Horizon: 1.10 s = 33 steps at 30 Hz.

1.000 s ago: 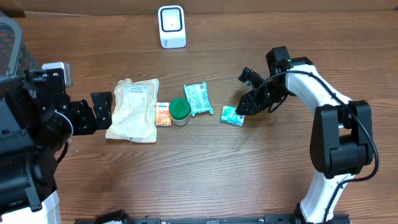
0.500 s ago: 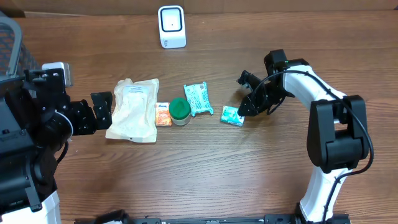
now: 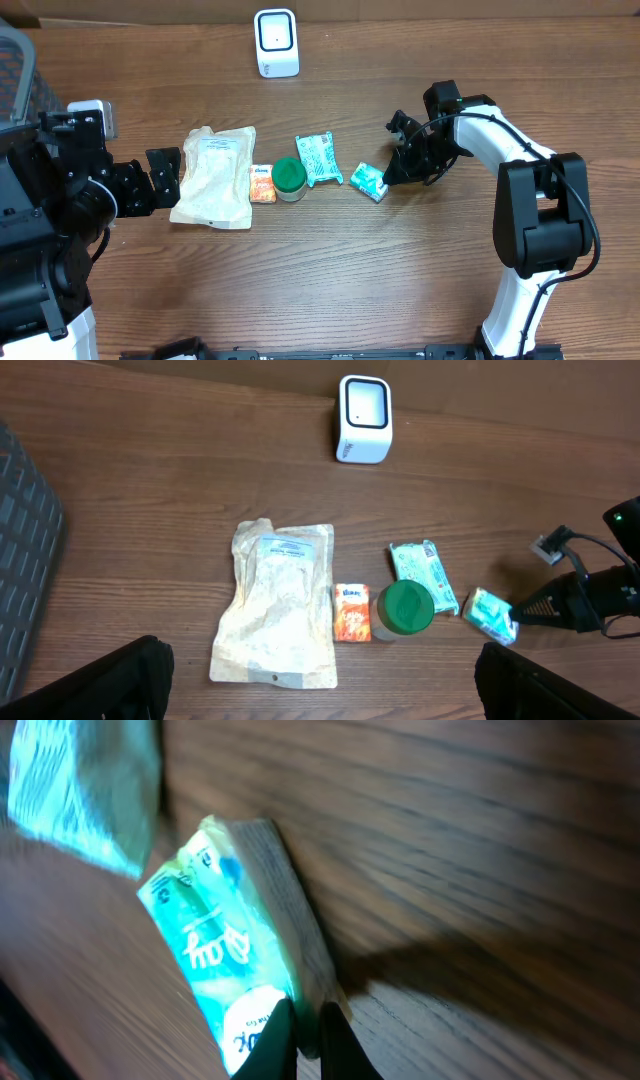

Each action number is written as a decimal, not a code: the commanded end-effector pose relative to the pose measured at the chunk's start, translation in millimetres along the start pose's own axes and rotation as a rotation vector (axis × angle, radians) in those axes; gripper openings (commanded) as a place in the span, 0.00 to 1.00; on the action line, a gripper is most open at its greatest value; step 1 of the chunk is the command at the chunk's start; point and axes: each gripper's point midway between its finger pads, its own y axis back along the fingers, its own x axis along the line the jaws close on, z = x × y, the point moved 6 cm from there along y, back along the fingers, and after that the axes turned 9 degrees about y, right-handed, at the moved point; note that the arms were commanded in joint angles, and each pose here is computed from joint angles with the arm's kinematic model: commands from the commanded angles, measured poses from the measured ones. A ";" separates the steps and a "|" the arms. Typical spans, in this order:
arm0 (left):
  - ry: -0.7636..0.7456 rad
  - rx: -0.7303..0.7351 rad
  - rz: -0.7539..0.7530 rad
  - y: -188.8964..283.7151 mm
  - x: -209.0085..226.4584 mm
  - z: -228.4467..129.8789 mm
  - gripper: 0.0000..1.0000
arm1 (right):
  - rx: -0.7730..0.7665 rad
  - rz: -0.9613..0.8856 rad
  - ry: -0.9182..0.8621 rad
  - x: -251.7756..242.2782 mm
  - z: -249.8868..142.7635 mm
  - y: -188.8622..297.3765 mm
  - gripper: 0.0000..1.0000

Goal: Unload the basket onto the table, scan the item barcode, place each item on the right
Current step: 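Reach the right gripper to the small green Kleenex pack and grasp it, then lift the green Kleenex pack off the table with the right gripper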

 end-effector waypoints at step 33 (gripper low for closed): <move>-0.023 -0.020 0.008 4.4 -0.2 4.5 1.00 | -0.144 -0.214 -0.294 -4.5 20.9 27.0 0.36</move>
